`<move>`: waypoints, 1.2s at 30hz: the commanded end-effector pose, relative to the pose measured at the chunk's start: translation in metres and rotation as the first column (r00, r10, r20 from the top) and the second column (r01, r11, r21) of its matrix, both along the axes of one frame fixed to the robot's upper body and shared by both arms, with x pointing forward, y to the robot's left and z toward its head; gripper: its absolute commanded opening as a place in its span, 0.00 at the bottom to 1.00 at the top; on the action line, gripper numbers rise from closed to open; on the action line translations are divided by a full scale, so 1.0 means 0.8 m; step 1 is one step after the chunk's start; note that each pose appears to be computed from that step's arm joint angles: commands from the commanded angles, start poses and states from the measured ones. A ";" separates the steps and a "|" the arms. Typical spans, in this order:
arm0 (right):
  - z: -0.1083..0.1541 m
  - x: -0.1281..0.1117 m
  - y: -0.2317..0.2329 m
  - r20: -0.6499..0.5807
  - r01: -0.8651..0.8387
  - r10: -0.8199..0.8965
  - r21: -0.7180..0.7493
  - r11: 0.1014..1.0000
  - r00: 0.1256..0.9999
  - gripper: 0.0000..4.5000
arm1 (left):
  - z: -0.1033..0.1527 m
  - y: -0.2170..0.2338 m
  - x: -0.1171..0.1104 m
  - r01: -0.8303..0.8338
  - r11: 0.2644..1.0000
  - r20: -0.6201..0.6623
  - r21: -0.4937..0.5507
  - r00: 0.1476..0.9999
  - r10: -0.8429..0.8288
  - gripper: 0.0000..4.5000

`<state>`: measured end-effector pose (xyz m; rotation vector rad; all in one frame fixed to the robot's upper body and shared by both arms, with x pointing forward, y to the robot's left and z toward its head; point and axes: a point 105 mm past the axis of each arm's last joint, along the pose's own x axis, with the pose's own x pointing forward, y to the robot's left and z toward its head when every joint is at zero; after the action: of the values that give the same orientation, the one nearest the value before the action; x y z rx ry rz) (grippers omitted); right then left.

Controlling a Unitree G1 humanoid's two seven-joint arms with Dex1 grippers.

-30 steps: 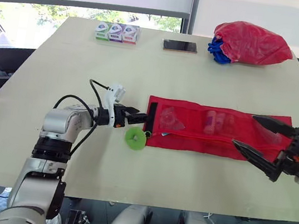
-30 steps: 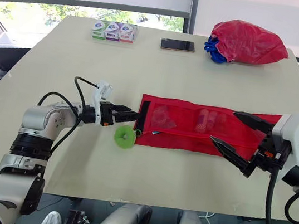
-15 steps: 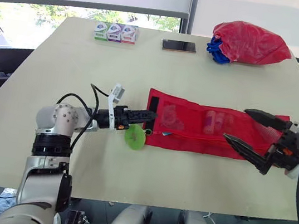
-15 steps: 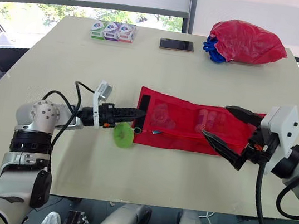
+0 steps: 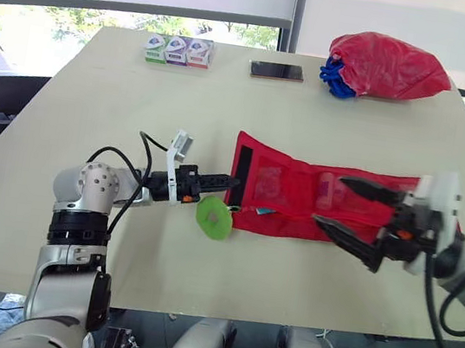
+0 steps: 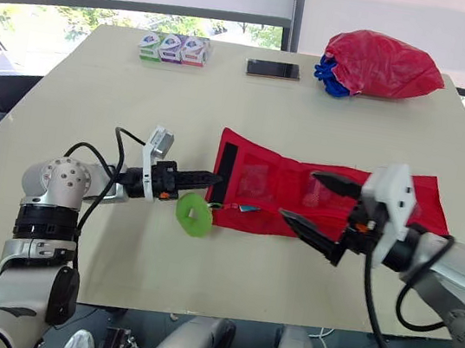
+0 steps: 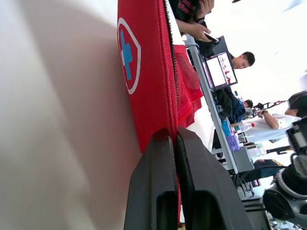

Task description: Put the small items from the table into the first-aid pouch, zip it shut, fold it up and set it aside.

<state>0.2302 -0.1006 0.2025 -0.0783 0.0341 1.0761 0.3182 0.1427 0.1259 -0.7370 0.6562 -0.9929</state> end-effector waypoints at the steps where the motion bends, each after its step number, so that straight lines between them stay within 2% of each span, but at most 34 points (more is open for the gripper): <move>1: -0.016 0.009 0.042 -0.095 -0.090 0.094 0.046 0.995 0.991 1.00 | 0.016 -0.007 0.002 0.013 0.999 0.042 -0.044 0.999 -0.011 0.03; 5: -0.045 0.021 0.093 -0.204 -0.200 0.207 0.057 0.978 0.957 1.00 | 0.015 -0.014 0.006 0.009 0.998 0.038 -0.057 0.999 -0.007 0.03; 8: -0.060 0.026 0.123 -0.216 -0.272 0.271 0.025 0.962 0.938 1.00 | 0.012 -0.014 0.006 0.001 0.999 0.034 -0.047 0.999 0.000 0.03; 22: -0.114 0.043 0.156 -0.114 -0.378 0.362 -0.196 0.905 0.925 1.00 | -0.003 -0.015 0.006 -0.043 0.999 0.018 -0.010 0.999 0.043 0.03; 23: -0.113 0.045 0.157 -0.090 -0.373 0.362 -0.207 0.905 0.928 0.91 | -0.003 -0.015 0.006 -0.046 0.999 0.018 -0.009 0.999 0.047 0.00; 25: -0.111 0.048 0.159 -0.057 -0.369 0.365 -0.214 0.905 0.929 0.82 | -0.003 -0.015 0.007 -0.051 0.999 0.019 -0.008 0.999 0.051 0.00; 27: -0.107 0.050 0.159 -0.047 -0.360 0.358 -0.197 0.912 0.933 0.61 | -0.003 -0.015 0.008 -0.052 0.999 0.020 -0.005 0.998 0.052 0.00; 29: -0.105 0.052 0.157 -0.038 -0.354 0.354 -0.198 0.914 0.935 0.36 | -0.004 -0.015 0.008 -0.051 0.999 0.020 -0.001 0.998 0.051 0.00; 32: -0.101 0.053 0.152 -0.021 -0.345 0.348 -0.195 0.918 0.937 0.06 | -0.005 -0.015 0.010 -0.051 0.999 0.024 0.004 0.998 0.051 0.00; 33: -0.097 0.053 0.151 -0.018 -0.340 0.343 -0.179 0.923 0.939 0.03 | -0.005 -0.014 0.010 -0.051 0.999 0.027 0.008 0.998 0.051 0.00; 36: -0.088 0.056 0.141 -0.012 -0.313 0.315 -0.149 0.938 0.949 0.03 | -0.005 -0.011 0.013 -0.057 0.998 0.035 0.015 0.998 0.056 0.00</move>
<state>0.2744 0.0162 0.1130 -0.2537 0.1670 1.4057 0.3252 0.1334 0.1108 -0.7474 0.6550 -0.9205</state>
